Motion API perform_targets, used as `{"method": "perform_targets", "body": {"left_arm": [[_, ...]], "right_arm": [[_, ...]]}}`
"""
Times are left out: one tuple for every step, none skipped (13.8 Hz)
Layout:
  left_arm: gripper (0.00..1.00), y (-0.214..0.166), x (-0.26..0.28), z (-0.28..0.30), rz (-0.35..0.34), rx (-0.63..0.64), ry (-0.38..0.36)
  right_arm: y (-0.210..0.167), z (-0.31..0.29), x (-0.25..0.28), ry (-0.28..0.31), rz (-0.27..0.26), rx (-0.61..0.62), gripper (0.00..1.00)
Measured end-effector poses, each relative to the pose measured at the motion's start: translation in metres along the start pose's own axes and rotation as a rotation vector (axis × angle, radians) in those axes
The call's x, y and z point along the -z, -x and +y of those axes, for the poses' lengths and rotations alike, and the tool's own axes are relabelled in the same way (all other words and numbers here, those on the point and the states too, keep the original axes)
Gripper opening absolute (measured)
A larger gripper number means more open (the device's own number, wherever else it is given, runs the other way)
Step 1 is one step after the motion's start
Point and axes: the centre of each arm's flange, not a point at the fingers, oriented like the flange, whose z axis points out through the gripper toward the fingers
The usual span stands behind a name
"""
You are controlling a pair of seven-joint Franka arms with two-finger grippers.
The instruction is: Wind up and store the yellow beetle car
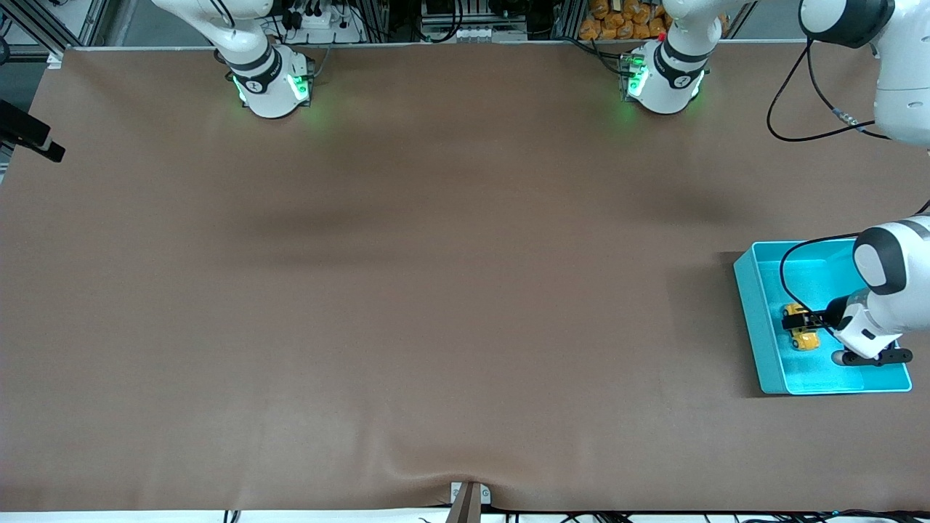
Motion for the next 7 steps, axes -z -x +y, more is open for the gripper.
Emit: {"method": "perform_targets", "body": {"left_arm": [[1.0, -0.001, 0.024, 0.003, 0.012, -0.004, -0.003], [1.0, -0.001, 0.052, 0.007, 0.021, -0.01, -0.005], [1.0, 0.001, 0.082, 0.014, 0.03, -0.02, -0.007], [1.0, 0.004, 0.11, 0.025, 0.037, -0.034, -0.006], [1.0, 0.009, 0.135, 0.038, 0.04, -0.045, -0.004], [1.0, 0.014, 0.157, 0.051, 0.04, -0.046, -0.003], [1.0, 0.019, 0.177, 0.064, 0.036, -0.046, -0.002]], "right_arm": [[0.0, 0.0, 0.0, -0.002, 0.004, 0.0, 1.0], [-0.001, 0.0, 0.001, -0.002, 0.007, 0.0, 1.0], [-0.001, 0.0, 0.001, -0.003, 0.009, 0.0, 1.0], [-0.001, 0.0, 0.001, -0.003, 0.011, 0.0, 1.0], [-0.001, 0.0, 0.001, -0.003, 0.013, 0.0, 1.0], [-0.001, 0.0, 0.001, -0.004, 0.014, 0.0, 1.0], [-0.002, 0.0, 0.002, -0.004, 0.015, 0.0, 1.0]]}}
